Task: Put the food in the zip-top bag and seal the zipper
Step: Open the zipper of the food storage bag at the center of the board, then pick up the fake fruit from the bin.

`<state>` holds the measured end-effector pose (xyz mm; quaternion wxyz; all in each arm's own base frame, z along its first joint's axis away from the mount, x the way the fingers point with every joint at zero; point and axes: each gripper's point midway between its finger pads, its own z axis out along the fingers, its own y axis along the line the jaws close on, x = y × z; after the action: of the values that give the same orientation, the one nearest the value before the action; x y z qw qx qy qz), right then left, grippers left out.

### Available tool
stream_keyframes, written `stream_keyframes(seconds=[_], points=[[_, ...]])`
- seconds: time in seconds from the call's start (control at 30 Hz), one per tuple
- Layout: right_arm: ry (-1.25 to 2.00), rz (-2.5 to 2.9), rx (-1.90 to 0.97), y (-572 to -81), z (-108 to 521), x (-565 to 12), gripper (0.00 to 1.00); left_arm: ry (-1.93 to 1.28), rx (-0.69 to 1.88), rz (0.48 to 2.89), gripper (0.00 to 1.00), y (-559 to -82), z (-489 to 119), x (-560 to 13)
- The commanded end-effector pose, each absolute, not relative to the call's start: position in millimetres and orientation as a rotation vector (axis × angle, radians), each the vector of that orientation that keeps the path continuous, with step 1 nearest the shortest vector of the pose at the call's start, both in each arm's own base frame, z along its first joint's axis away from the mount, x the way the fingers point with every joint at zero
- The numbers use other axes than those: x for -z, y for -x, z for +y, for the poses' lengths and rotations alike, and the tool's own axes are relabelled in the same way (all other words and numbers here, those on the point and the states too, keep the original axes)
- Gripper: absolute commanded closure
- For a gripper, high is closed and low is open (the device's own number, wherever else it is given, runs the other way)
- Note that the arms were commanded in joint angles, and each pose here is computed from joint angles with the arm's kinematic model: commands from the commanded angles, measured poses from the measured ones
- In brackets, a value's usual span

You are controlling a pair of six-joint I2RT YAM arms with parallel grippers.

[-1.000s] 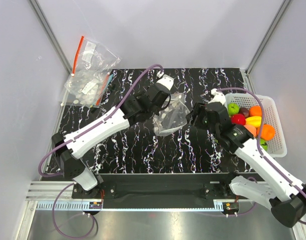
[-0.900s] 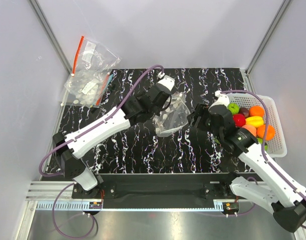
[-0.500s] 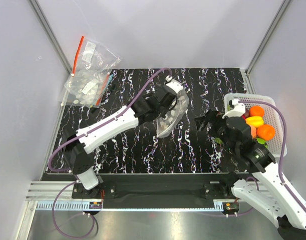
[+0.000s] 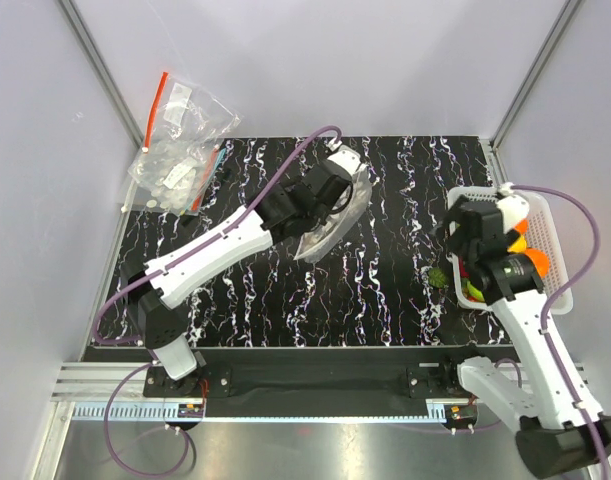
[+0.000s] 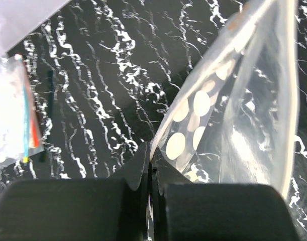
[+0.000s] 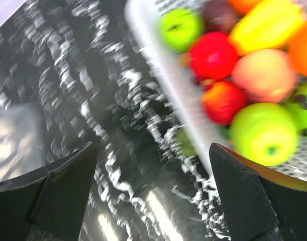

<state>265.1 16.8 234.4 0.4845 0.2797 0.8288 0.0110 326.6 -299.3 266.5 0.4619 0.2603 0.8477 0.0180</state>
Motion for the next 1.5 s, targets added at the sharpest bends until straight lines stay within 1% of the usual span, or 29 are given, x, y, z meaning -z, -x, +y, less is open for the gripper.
stream_keyframes(seconds=[0.0,0.13,0.47,0.5,0.53,0.63,0.83,1.0,1.1,1.3,1.4,1.47], points=[[-0.746,2.000,-0.048,-276,-7,-241,0.00,-0.609,-0.104,2.043,1.00,-334,-291,-285],[-0.883,2.011,-0.013,-287,-40,-218,0.00,-0.637,-0.071,2.055,1.00,-331,-302,-276],[-1.015,2.009,0.058,-320,-84,-182,0.00,-0.693,0.044,2.086,1.00,-323,-331,-248],[-1.013,2.026,0.047,-325,-86,-177,0.00,-0.698,0.055,2.090,1.00,-322,-333,-247],[-1.014,2.028,0.041,-328,-88,-175,0.05,-0.702,0.060,2.094,1.00,-322,-335,-245],[-1.026,2.044,0.003,-339,-95,-165,0.12,-0.720,0.106,2.098,1.00,-320,-343,-242],[-1.023,2.091,-0.053,-359,-93,-142,0.13,-0.746,0.142,2.105,1.00,-317,-351,-233],[-1.033,2.112,-0.026,-370,-101,-127,0.14,-0.760,0.158,2.104,1.00,-314,-352,-231],[-1.056,2.134,0.009,-374,-108,-114,0.16,-0.763,0.158,2.100,1.00,-313,-350,-229],[-1.140,2.123,0.087,-371,-122,-99,0.18,-0.767,0.166,2.095,1.00,-311,-349,-231],[-1.158,2.114,0.098,-373,-126,-96,0.18,-0.768,0.171,2.095,1.00,-310,-348,-230],[-1.166,2.122,0.100,-375,-127,-91,0.16,-0.771,0.172,2.096,1.00,-309,-349,-230]])
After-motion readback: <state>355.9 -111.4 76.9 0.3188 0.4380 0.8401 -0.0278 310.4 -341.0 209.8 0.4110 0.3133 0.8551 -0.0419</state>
